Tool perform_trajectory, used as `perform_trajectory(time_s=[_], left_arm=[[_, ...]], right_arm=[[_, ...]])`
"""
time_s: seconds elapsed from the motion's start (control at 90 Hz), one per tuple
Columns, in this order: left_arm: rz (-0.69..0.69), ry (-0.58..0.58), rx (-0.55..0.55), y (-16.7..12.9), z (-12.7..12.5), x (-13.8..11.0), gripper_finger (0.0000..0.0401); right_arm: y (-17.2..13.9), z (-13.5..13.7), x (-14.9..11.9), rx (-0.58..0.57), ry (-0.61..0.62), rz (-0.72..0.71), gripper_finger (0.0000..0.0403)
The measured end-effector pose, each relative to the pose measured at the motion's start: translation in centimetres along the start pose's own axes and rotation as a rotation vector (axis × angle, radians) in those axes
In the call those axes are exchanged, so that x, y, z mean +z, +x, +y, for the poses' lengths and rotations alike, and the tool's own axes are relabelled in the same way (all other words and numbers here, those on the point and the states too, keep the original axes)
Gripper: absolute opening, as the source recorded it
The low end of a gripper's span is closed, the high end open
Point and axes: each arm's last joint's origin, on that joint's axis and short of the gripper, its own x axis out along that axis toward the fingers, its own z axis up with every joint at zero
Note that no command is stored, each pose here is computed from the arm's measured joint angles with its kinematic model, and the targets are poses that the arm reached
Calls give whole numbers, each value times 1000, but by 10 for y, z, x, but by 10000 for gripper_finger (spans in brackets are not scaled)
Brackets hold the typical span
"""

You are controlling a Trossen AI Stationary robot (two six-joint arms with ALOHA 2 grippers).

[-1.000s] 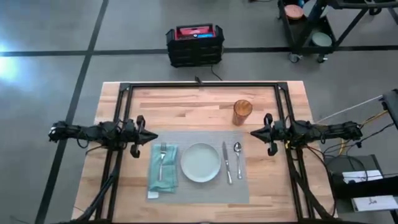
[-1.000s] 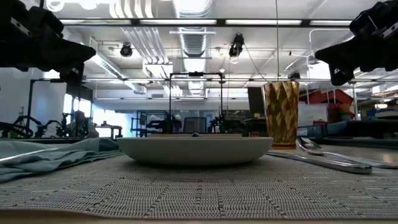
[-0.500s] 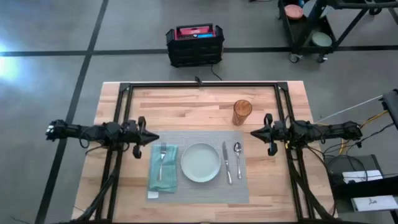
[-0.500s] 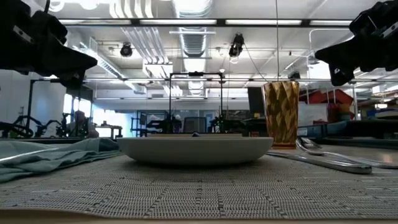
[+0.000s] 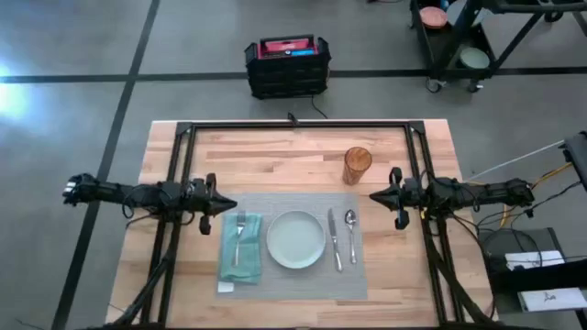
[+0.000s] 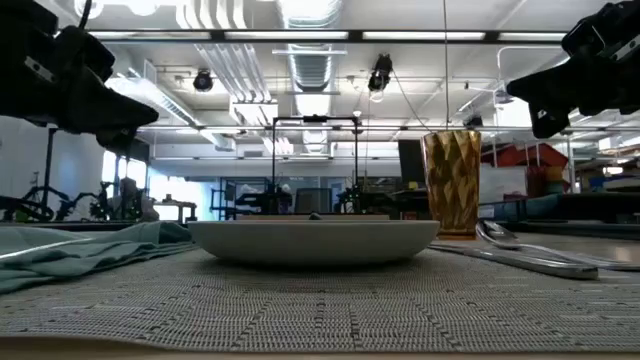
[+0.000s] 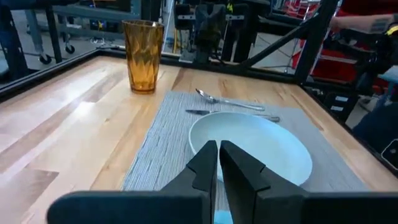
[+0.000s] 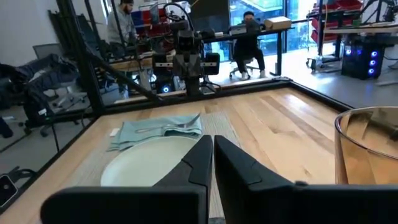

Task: Set table place
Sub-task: Return to Home Position

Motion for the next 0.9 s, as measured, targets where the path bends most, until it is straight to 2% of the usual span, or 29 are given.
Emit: perform_trajectory(time_s=[0.9], left_arm=[[93,14,16,6,1,-8,5]], right_arm=[[0,0,0,0,0,0,2]])
